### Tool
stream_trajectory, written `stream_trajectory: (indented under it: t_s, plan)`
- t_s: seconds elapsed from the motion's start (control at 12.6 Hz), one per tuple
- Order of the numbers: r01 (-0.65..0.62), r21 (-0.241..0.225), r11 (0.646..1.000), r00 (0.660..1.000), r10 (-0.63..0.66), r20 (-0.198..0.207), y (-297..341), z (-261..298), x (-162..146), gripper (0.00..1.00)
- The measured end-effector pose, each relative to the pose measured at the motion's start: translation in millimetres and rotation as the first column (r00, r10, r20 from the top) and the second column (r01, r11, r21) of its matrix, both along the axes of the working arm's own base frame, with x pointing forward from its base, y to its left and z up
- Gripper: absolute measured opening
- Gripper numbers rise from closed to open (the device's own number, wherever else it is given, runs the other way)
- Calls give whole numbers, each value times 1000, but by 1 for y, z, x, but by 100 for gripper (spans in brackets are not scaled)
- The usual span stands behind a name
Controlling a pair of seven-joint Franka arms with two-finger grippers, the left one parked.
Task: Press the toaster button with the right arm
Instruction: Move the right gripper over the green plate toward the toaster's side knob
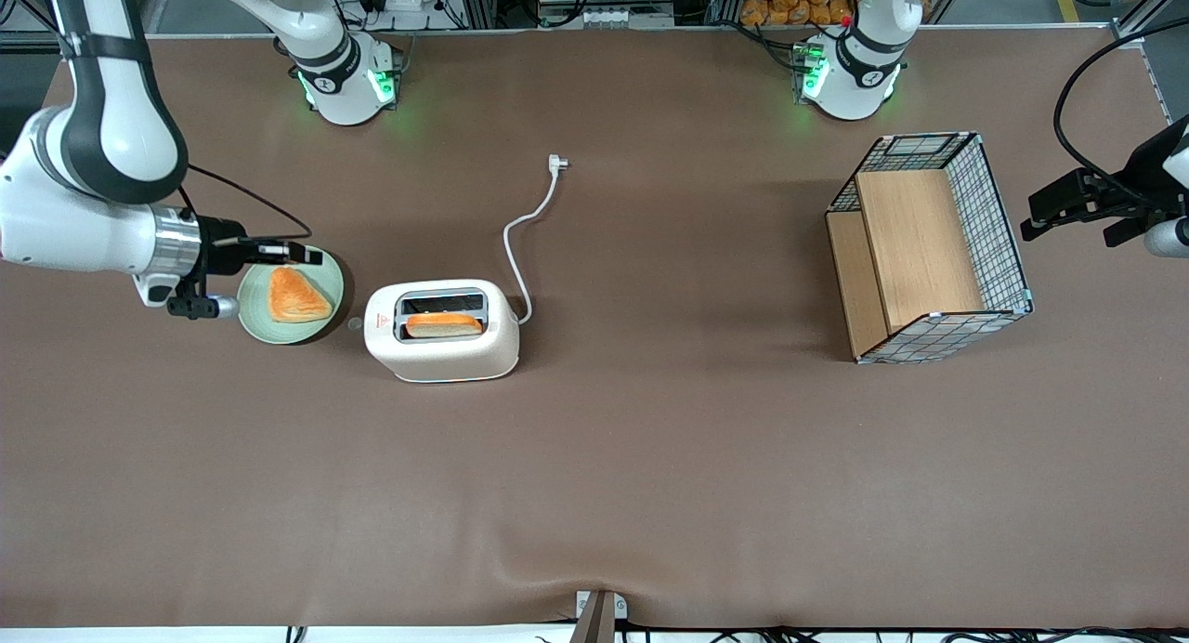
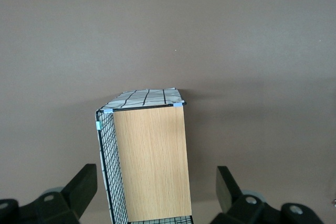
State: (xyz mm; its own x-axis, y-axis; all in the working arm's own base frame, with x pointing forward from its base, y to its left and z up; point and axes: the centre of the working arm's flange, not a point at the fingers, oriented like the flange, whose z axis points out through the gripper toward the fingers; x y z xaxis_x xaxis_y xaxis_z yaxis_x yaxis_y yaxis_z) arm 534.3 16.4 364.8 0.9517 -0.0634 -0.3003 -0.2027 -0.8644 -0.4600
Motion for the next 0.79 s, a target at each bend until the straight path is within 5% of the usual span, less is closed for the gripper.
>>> stream_trajectory:
  t_s: [0.79]
  plan:
    - [46,59,997,996,-51,78,-4,-33,21,1]
